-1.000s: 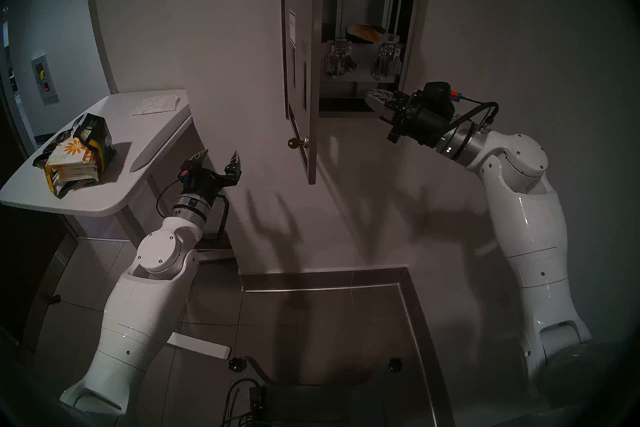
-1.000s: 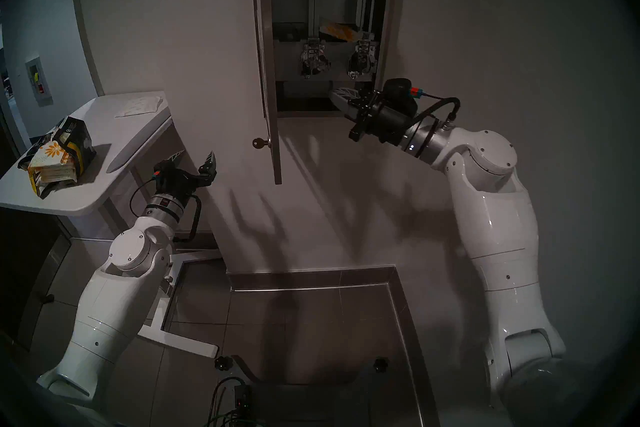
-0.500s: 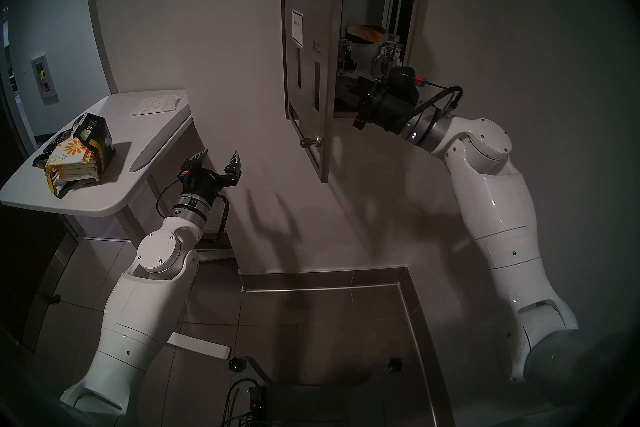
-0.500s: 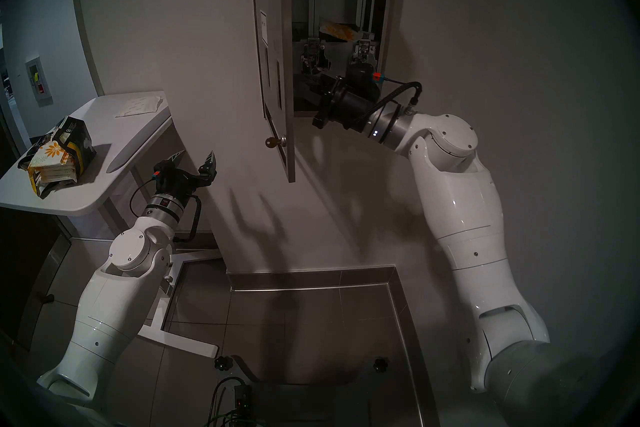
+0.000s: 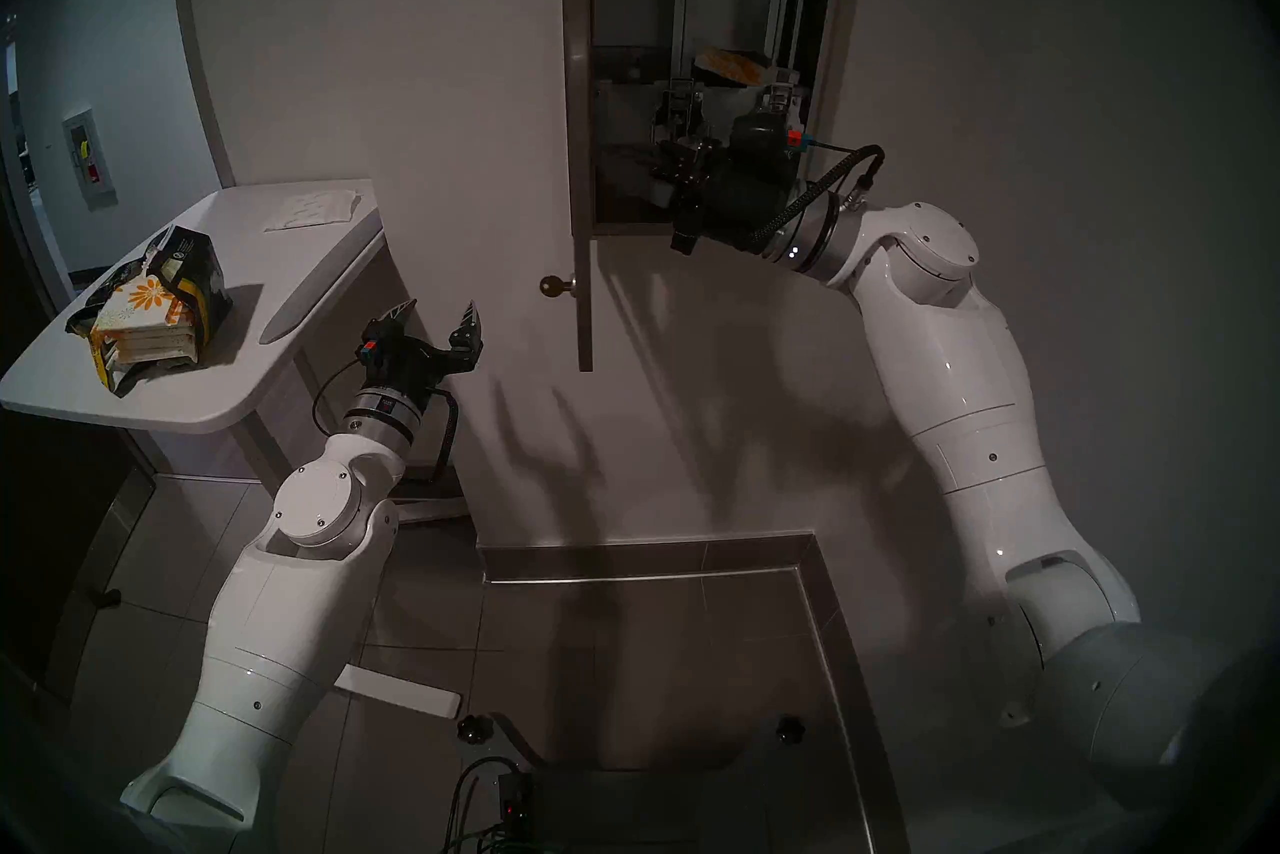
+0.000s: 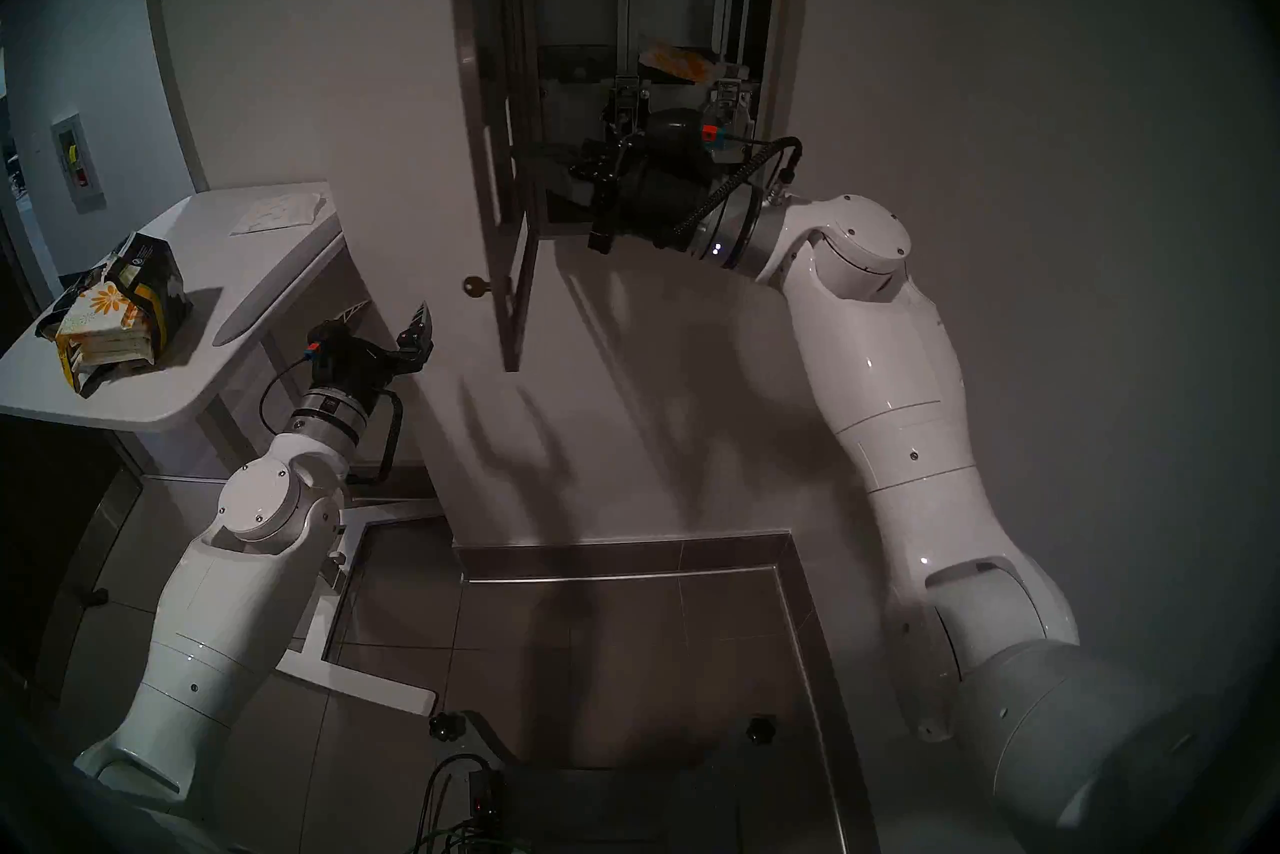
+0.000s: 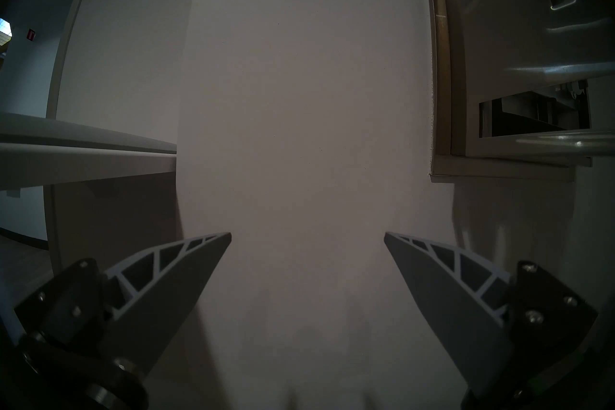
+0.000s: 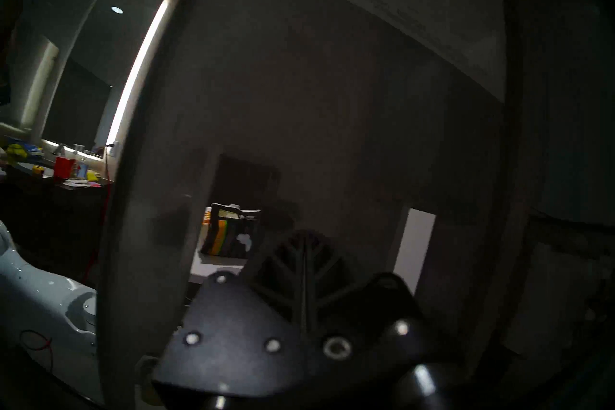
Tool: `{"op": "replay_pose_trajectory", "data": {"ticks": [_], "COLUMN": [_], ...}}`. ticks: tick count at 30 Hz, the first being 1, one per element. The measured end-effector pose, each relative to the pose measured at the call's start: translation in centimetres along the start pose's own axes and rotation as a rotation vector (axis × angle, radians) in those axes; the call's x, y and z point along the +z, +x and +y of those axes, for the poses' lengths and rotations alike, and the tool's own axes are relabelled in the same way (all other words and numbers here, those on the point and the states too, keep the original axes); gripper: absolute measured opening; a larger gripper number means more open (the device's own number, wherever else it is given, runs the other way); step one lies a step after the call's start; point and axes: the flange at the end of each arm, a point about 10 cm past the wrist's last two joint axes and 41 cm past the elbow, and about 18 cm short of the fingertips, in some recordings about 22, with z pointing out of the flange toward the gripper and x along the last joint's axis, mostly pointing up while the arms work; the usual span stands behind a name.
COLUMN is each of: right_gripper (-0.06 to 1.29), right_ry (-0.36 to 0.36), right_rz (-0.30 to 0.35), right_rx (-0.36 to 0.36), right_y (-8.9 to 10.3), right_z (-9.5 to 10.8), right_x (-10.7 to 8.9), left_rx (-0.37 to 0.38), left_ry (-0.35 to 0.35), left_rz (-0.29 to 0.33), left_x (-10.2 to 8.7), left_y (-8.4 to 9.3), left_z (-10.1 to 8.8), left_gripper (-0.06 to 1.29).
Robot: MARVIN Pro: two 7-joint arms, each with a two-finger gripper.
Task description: Open the dispenser door, put the pads inside, close the door
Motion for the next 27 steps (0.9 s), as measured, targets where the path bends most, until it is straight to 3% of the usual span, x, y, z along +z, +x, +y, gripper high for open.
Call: {"op": "replay_pose_trajectory", "data": {"ticks": [12,27], "right_gripper": [-0.04,-0.04], "right_ry": [0.082,0.076], "right_rz": [0.021,0.072], "right_rx": [-0.074,-0.17], "right_y": [-0.1,0.5], "right_z": [1.1,2.8], "right_x": [5.1,10.7], "left_rx": [0.0,0.0], "left_ry": [0.001,0.001], "left_rz": [0.0,0.0], "left_x": [0.0,0.0], "left_y": [0.0,0.0], "left_z": [0.0,0.0], "left_gripper": [1.26,1.26]}}
